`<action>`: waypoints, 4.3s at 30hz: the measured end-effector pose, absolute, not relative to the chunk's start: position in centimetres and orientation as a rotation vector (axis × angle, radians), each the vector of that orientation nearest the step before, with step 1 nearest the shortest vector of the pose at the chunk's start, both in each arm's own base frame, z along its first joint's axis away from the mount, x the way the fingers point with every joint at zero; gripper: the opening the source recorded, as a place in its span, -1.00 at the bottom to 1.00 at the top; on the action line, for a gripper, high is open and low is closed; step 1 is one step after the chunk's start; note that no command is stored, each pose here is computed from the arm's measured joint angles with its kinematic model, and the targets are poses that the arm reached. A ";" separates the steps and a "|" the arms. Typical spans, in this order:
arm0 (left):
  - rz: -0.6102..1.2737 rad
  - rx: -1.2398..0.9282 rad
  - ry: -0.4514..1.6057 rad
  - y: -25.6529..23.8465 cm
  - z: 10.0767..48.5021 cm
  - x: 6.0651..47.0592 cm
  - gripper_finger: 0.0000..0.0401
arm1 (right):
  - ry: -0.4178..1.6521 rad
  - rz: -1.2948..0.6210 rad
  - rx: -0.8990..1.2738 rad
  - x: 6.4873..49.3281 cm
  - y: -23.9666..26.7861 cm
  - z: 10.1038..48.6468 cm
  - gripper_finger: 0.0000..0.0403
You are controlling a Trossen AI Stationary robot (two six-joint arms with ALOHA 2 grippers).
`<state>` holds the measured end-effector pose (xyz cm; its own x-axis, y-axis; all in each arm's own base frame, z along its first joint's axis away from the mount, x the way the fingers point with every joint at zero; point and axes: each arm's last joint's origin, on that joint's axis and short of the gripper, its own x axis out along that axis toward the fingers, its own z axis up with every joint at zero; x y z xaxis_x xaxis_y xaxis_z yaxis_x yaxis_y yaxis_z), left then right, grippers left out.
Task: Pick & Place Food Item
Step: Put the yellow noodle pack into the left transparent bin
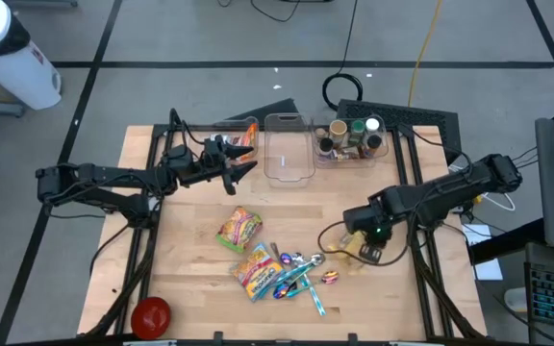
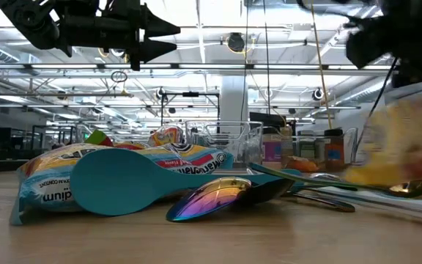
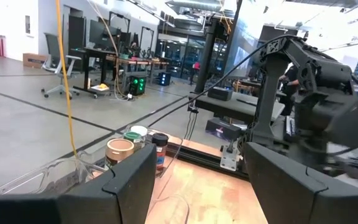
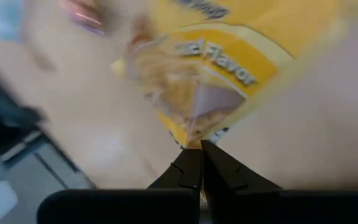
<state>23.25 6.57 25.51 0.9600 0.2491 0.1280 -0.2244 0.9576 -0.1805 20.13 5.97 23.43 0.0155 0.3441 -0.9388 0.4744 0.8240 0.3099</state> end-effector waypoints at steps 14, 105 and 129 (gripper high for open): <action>0.241 -0.166 -0.150 6.6 25.5 23.2 0.26 | 1.303 -0.800 0.153 19.1 3.3 23.5 -1.00; 0.070 0.073 0.076 0.7 26.3 32.0 -0.95 | -0.042 -0.508 -0.302 27.4 4.6 26.8 -1.00; 0.438 0.097 0.078 6.5 29.2 21.1 -0.99 | 0.118 -0.302 -0.148 26.1 4.1 26.1 -0.47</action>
<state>21.07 6.54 29.19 0.9026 0.4269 -0.0549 -0.4195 0.9010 0.1103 26.15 4.09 26.13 0.9479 -0.3046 -0.0936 0.2872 0.9439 -0.1627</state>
